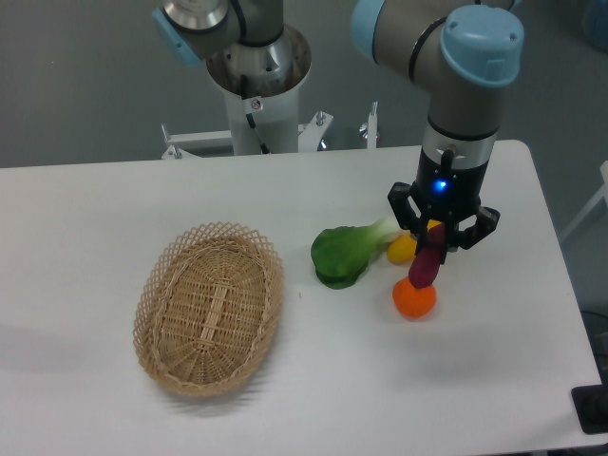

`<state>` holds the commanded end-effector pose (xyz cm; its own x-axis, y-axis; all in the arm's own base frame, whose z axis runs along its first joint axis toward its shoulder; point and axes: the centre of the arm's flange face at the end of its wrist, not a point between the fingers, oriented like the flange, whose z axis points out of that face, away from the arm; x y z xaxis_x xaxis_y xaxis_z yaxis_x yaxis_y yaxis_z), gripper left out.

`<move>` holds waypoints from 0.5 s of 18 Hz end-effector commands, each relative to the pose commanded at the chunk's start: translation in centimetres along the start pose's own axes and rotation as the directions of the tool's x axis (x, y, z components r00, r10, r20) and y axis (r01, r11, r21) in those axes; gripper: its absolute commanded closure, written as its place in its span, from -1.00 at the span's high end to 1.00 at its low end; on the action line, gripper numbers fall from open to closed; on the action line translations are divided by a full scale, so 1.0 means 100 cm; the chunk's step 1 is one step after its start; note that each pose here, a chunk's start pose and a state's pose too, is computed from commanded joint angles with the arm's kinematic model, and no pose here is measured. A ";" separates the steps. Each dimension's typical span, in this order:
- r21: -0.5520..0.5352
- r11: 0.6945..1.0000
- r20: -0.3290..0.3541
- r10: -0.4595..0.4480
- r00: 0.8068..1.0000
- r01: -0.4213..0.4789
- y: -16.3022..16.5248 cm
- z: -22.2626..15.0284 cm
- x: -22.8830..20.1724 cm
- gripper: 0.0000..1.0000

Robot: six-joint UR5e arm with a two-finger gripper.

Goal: Place the sweet potato in the basket
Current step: 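Lift the purple sweet potato in the gripper and swing toward the basket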

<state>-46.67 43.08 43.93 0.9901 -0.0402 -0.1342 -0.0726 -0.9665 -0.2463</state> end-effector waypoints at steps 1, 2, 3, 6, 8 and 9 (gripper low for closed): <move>-0.003 1.000 -0.005 -0.003 1.000 0.002 0.001 0.002 0.002 -0.50; -0.005 1.000 -0.006 -0.001 1.000 0.001 0.001 0.004 0.003 -0.50; -0.006 1.000 -0.006 -0.001 1.000 0.001 0.001 0.004 0.002 -0.50; -0.006 1.000 -0.008 0.000 1.000 0.000 -0.001 0.005 0.003 -0.50; -0.009 1.000 -0.010 -0.001 1.000 0.001 0.000 0.006 0.004 -0.50; -0.009 1.000 -0.014 0.000 1.000 0.000 0.000 0.008 0.005 -0.50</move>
<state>-46.23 43.24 43.09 0.9917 -0.0439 -0.1212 -0.0720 -0.9687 -0.2378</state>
